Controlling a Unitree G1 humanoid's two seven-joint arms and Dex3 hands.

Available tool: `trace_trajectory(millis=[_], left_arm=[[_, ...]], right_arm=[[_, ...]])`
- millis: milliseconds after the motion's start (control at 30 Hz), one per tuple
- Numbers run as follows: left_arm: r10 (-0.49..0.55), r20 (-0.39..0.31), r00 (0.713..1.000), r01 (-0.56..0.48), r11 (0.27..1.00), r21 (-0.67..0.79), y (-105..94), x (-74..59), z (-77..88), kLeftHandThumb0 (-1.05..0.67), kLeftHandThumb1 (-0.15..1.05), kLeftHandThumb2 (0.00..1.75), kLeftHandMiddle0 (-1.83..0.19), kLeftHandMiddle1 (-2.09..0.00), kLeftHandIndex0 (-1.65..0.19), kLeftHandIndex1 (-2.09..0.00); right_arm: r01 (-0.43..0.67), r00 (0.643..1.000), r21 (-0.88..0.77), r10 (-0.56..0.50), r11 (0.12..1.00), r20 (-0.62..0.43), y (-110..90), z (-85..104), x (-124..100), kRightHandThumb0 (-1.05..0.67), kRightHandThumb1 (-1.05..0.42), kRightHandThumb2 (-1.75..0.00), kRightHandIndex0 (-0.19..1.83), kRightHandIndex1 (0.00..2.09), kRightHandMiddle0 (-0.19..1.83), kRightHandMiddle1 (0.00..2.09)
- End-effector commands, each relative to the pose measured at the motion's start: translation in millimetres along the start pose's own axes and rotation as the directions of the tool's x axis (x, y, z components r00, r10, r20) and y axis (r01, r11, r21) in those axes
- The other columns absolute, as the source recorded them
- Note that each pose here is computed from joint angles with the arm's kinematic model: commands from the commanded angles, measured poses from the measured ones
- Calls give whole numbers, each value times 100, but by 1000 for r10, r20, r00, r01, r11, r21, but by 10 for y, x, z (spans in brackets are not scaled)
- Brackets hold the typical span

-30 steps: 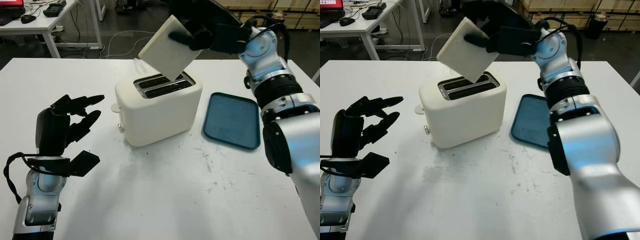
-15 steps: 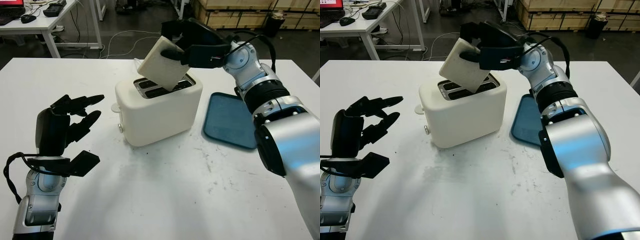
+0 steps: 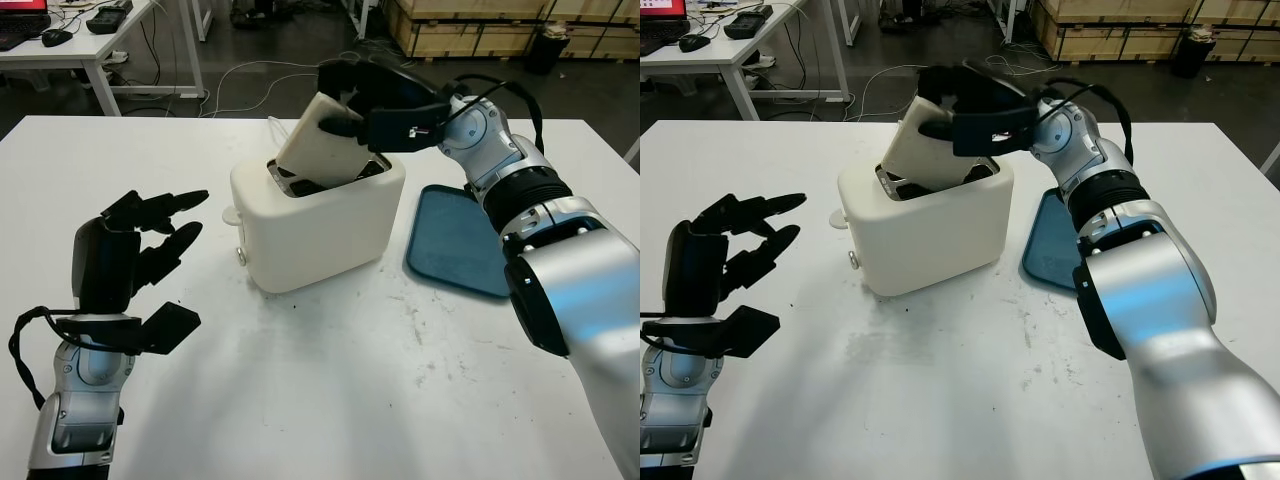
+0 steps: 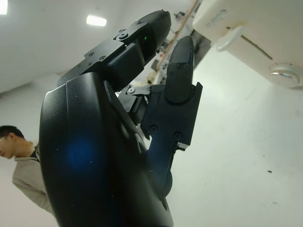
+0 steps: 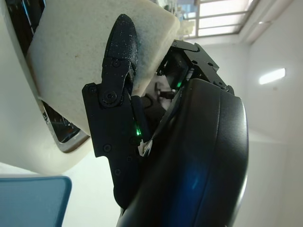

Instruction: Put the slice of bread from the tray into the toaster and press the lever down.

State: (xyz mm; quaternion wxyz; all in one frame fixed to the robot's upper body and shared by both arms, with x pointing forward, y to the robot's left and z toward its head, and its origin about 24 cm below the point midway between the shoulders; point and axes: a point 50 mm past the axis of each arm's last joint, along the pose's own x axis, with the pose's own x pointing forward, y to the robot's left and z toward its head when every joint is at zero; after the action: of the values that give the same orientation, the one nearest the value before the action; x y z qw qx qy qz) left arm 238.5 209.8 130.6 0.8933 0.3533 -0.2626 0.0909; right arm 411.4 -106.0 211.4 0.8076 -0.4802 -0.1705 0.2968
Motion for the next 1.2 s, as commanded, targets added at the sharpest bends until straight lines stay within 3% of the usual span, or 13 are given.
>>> trace_trajectory(millis=[0,533,800,833,867,933,1033,1167], left_arm=[[5,4,1000,-5,1000,9,5,-9,10,-31,92,14,-62,-150,-97,0],[6,-10,1000,-6,1000,8,-5,-16,4,-33,92,14,-62,-150,-97,0],[8,-14,1000,-8,1000,10,-9,-18,5,-32,92,14,-61,-152,-96,0],[9,-15,1000,-9,1000,9,-9,-19,5,-32,92,14,-61,-152,-96,0],[11,-17,1000,-10,1000,7,-8,-20,4,-32,92,14,-61,-153,-96,0],[12,-21,1000,-12,1000,5,-5,-24,-1,-32,92,14,-61,-153,-96,0],[12,-21,1000,-12,1000,9,-4,-27,-3,-32,92,14,-61,-155,-96,0],[14,-23,1000,-14,1000,8,-6,-27,4,-31,92,14,-60,-154,-96,0]], right_arm=[[-23,1000,-22,22,1000,-21,-5,-93,-80,-53,-92,-48,103,175,77,175],[-67,997,-186,58,980,-53,-75,-160,-180,-50,-92,-50,101,175,74,175],[-119,993,-260,119,958,-17,50,-66,-100,-50,-92,-46,102,175,73,175],[-123,992,-269,126,955,-6,66,-49,-91,-50,-92,-46,97,175,67,171],[-126,991,-277,133,953,4,83,-32,-82,-49,-92,-45,90,170,68,146],[-137,989,-287,146,948,12,112,-8,-62,-48,-92,-44,88,164,75,120],[-156,986,-287,168,945,18,150,13,-42,-47,-92,-44,94,173,66,164],[-169,982,-307,186,937,27,208,41,-15,-49,-92,-43,97,174,66,173]])
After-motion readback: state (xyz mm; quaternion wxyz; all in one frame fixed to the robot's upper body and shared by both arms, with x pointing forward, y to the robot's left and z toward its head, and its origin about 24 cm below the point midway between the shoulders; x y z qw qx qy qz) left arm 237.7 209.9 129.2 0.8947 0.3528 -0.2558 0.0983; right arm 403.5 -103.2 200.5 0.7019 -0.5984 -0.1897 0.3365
